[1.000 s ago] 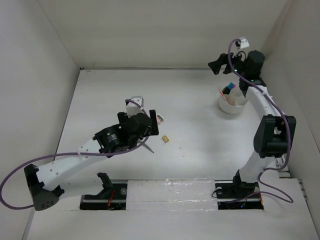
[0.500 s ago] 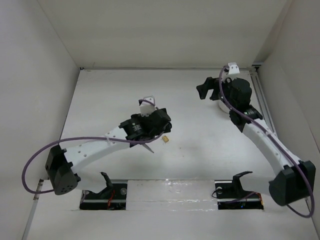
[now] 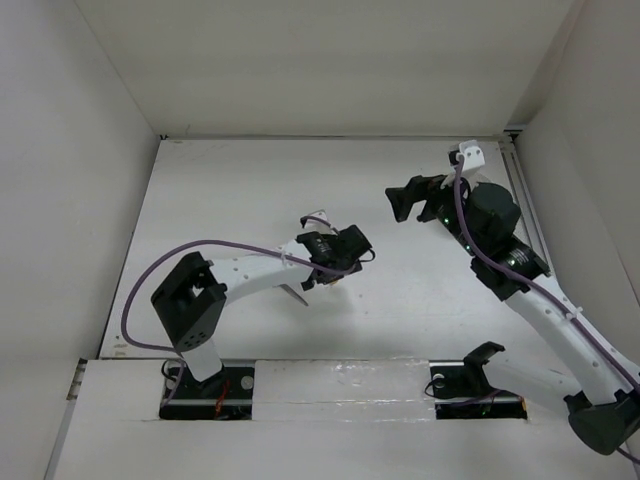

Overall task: Sort the stationery into containers
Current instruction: Pick up the stationery from the center of the board.

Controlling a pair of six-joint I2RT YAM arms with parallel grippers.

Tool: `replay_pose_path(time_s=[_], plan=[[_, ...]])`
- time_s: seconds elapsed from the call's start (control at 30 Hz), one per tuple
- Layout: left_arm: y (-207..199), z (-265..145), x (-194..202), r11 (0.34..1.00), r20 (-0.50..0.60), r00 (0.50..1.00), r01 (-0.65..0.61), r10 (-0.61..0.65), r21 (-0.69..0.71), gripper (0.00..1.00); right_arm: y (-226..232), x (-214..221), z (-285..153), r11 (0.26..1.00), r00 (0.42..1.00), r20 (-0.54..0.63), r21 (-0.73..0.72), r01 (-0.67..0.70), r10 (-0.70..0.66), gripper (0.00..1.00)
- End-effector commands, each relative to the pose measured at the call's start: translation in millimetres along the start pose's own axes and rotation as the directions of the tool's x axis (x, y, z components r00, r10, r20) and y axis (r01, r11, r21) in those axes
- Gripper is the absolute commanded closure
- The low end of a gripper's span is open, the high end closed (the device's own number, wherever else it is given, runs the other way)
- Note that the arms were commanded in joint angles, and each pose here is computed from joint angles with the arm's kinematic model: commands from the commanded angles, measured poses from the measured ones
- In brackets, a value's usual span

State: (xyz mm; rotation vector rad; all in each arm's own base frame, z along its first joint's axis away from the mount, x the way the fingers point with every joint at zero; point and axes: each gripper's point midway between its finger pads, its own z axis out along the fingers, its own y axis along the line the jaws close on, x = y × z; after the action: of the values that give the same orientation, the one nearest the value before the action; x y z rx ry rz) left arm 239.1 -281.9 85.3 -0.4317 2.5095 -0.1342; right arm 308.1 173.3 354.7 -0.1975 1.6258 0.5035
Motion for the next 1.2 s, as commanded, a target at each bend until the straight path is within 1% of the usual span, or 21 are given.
replay_pose_path(time_s=[0.0, 0.03, 0.07, 0.1, 0.2, 0.27, 0.3, 0.37, 0.43, 0.47, 0.57, 0.7, 0.73, 0.8, 0.9, 0.93, 0.97, 1.0, 1.1, 1.13, 1.17], plan=[[-15.2, -1.9, -12.5, 0.991, 0.033, 0.99, 0.136, -0.136, 0.007, 0.08, 9.1, 17.9, 1.9, 1.0, 0.999, -0.053, -0.027, 0.007, -0.008, 0.0], [-20.8, -1.1, -13.9, 0.988, 0.034, 0.988, 0.152, -0.153, 0.017, 0.1, 9.1, 18.0, 1.9, 1.0, 0.999, -0.053, -0.027, 0.007, -0.008, 0.0], [-18.0, 4.1, -15.6, 0.988, 0.036, 0.987, 0.157, -0.157, 0.002, 0.1, 8.6, 22.4, 2.1, 1.0, 0.998, -0.062, -0.024, -0.001, 0.0, 0.0], [-17.1, 13.5, -14.6, 0.986, 0.027, 0.986, 0.165, -0.165, -0.012, 0.12, 13.4, 22.2, 0.3, 0.999, 0.998, -0.056, -0.044, -0.002, 0.0, 0.0], [-9.1, 32.8, -14.5, 0.984, 0.007, 0.985, 0.171, -0.171, -0.058, 0.12, 21.4, 21.6, -1.8, 0.997, 0.999, -0.048, -0.082, -0.004, 0.0, 0.0], [-11.6, 39.2, -15.3, 0.982, 0.002, 0.983, 0.184, -0.184, -0.054, 0.17, 24.9, 18.4, -5.2, 0.996, 0.999, -0.038, -0.094, -0.005, 0.001, 0.0], [-8.5, 40.7, -13.2, 0.982, 0.0, 0.984, 0.18, -0.18, -0.062, 0.21, 25.3, 14.9, -7.8, 0.995, 1.0, -0.028, -0.096, -0.005, 0.003, 0.0], [-5.5, 48.6, -7.5, 0.98, -0.004, 0.984, 0.177, -0.178, -0.086, 0.22, 24.4, 11.6, -9.9, 0.996, 1.0, -0.018, -0.089, -0.015, 0.013, 0.0], [-2.5, 55.1, -2.6, 0.98, -0.009, 0.986, 0.166, -0.168, -0.106, 0.3, 25.4, 2.1, -17.5, 0.995, 1.0, 0.012, -0.095, -0.016, 0.018, 0.0], [-1.2, 57.7, -0.7, 0.98, -0.011, 0.986, 0.162, -0.164, -0.114, 0.31, 23.6, 1.7, -17.3, 0.996, 1.0, 0.014, -0.085, -0.017, 0.018, 0.0], [-6.5, 61.3, 0.9, 0.98, -0.02, 0.986, 0.161, -0.165, -0.113, 0.47, 26.3, -0.8, -23.5, 0.995, 0.999, 0.027, -0.097, -0.017, 0.02, 0.0], [-0.5, 62.6, 6.3, 0.979, -0.036, 0.988, 0.146, -0.152, -0.139, 0.52, 25.0, -3.9, -25.6, 0.996, 0.999, 0.038, -0.091, -0.018, 0.021, 0.0], [-0.8, 62.7, 6.2, 0.978, -0.035, 0.986, 0.155, -0.161, -0.14, 0.53, 25.0, -3.9, -25.6, 0.996, 0.999, 0.038, -0.091, -0.018, 0.021, 0.0], [2.1, 62.1, 7.2, 0.977, -0.038, 0.987, 0.149, -0.156, -0.15, 0.57, 25.5, -6.2, -25.4, 0.996, 0.999, 0.047, -0.093, -0.019, 0.023, 0.0], [8.3, 64.9, 11.5, 0.974, -0.044, 0.988, 0.141, -0.151, -0.179, 0.68, 25.5, -6.2, -25.4, 0.996, 0.999, 0.047, -0.093, -0.019, 0.023, 0.0], [5.1, 64.0, 9.5, 0.974, -0.042, 0.987, 0.146, -0.155, -0.172, 0.7, 25.5, -6.2, -25.4, 0.996, 0.999, 0.047, -0.093, -0.019, 0.023, 0.0], [9.7, 66.6, 13.0, 0.972, -0.047, 0.988, 0.134, -0.145, -0.192, 0.7, 24.0, -6.5, -25.2, 0.996, 0.999, 0.049, -0.084, -0.019, 0.023, 0.0], [9.5, 64.6, 11.8, 0.972, -0.048, 0.989, 0.131, -0.143, -0.196, 0.74, 24.0, -6.5, -25.2, 0.996, 0.999, 0.049, -0.084, -0.019, 0.023, 0.0], [10.4, 67.6, 16.1, 0.969, -0.066, 0.989, 0.116, -0.134, -0.219, 0.79, 23.4, -5.0, -26.9, 0.996, 0.999, 0.049, -0.084, -0.019, 0.023, 0.0], [12.1, 70.4, 18.4, 0.967, -0.068, 0.989, 0.111, -0.13, -0.228, 0.86, 23.7, -4.9, -27.0, 0.996, 0.998, 0.048, -0.084, -0.028, 0.032, 0.0], [12.1, 70.4, 18.4, 0.967, -0.068, 0.989, 0.111, -0.129, -0.228, 0.91, 20.3, -5.7, -26.5, 0.997, 0.998, 0.05, -0.074, -0.028, 0.032, 0.0]])
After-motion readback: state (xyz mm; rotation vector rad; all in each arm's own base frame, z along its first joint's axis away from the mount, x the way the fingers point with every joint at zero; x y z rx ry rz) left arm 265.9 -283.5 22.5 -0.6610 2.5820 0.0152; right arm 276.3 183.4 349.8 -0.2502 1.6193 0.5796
